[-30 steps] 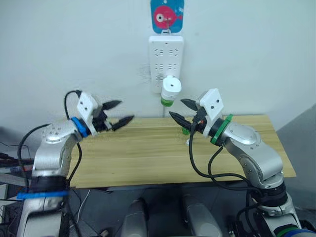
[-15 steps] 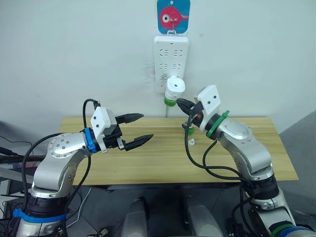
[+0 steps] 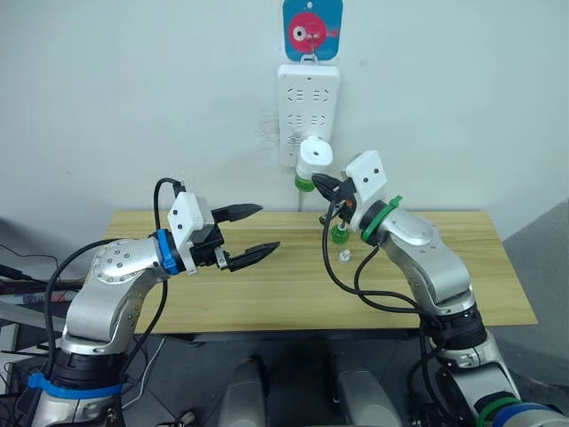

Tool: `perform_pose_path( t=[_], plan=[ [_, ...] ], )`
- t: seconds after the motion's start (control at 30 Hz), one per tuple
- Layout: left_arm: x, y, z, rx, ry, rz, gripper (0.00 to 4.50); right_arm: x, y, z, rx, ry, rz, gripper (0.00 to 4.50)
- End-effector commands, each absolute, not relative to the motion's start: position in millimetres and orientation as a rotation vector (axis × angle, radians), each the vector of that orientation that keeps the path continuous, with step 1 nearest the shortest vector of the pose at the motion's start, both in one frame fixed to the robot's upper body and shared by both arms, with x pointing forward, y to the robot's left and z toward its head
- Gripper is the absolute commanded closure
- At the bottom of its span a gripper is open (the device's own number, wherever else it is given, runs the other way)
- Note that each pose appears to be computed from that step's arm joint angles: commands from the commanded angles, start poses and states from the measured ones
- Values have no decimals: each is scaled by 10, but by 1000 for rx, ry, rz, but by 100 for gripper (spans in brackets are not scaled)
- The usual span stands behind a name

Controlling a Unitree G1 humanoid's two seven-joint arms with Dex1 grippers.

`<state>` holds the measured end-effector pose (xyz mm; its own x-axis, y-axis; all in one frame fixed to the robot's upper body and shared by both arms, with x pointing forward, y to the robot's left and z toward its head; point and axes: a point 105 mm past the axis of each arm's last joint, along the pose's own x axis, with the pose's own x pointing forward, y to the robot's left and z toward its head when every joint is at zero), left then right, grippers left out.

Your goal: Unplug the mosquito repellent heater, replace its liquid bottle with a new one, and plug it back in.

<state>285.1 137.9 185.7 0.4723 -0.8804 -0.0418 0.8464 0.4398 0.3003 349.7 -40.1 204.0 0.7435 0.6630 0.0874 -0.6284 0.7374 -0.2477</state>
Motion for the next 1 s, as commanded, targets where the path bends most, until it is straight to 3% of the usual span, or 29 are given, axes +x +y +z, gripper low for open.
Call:
perform_pose_path(
  t=[0.03,0.23,0.5,0.57,0.7,1.0],
  plan=[
    [2827,1362,1955,321,-173,-1082,60,3565,-509,2277,-215,-261,634,446],
    [2851,1348,1974,315,-182,-1078,60,3575,-538,2264,-177,-223,653,446],
    [2876,1537,1790,335,-77,-1056,60,2871,-527,2014,-304,-104,1047,446],
    [2836,1628,1688,379,-14,-1085,7,2787,-638,1958,-387,-78,1066,450],
    [2830,1880,1604,450,79,-1091,0,2694,-968,1941,-483,-18,1065,361],
    [2769,2174,1501,609,248,-1008,0,2534,-1614,2006,-672,173,1069,36]
  ],
)
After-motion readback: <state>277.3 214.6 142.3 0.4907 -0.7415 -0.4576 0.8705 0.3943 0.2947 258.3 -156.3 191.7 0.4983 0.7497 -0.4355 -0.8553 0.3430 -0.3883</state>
